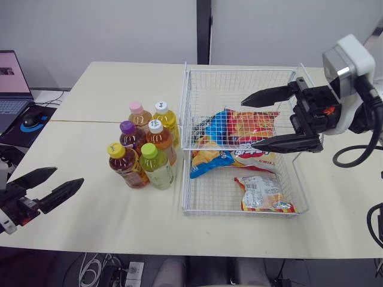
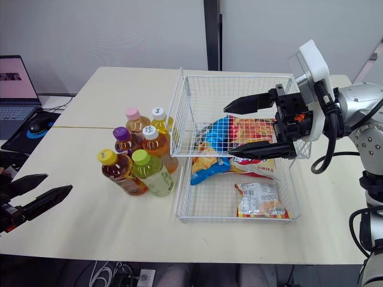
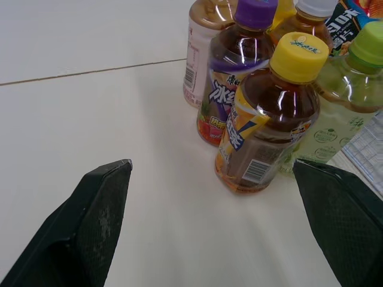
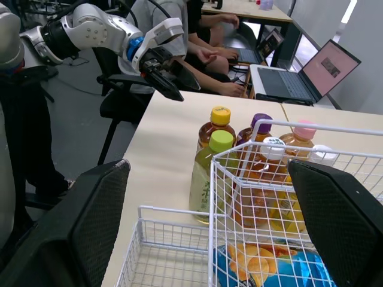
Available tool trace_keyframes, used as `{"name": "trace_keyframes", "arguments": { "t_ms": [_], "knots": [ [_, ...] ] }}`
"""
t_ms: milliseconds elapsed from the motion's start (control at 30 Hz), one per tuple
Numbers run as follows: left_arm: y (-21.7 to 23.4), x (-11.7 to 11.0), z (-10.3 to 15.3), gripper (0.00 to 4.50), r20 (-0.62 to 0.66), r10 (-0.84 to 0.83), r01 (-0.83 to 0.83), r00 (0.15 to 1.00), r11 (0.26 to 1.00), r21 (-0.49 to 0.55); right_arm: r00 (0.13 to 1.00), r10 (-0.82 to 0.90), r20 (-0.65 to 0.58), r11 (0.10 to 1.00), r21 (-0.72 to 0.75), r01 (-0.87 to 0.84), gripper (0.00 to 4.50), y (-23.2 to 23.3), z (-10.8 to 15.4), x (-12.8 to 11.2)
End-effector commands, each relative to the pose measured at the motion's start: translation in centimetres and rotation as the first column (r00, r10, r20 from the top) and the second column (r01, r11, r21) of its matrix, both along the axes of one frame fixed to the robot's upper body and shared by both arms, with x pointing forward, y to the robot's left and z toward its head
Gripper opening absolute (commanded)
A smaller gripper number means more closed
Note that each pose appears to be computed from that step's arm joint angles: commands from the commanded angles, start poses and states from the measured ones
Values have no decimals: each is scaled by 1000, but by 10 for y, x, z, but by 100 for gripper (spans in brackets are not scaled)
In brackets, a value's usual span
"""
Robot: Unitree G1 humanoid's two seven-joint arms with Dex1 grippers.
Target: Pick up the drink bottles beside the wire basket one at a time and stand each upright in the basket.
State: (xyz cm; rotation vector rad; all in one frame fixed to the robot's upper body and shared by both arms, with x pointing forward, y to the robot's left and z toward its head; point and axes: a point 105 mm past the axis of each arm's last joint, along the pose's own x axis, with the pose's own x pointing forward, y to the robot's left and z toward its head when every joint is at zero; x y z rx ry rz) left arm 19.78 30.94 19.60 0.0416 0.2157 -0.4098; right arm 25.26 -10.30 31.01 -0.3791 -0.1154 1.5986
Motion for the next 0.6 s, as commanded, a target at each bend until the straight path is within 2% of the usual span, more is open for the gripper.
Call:
{"name": "trace_keyframes", "arguments": {
  "t_ms": [33, 233, 600],
  "knots": [
    [-25, -3, 17, 445, 34, -84, 84, 996, 996, -3, 998, -5, 67, 1000, -18, 6, 450, -2, 4, -7],
    [-46, 9, 29, 445, 119, -108, 111, 987, 994, -14, 998, -7, 68, 1000, -11, 7, 450, -2, 3, -8],
    [-58, 45, 27, 445, 328, 73, -70, 942, 997, -22, 997, -3, 76, 1000, -17, 4, 450, -1, 0, -9]
  ]
}}
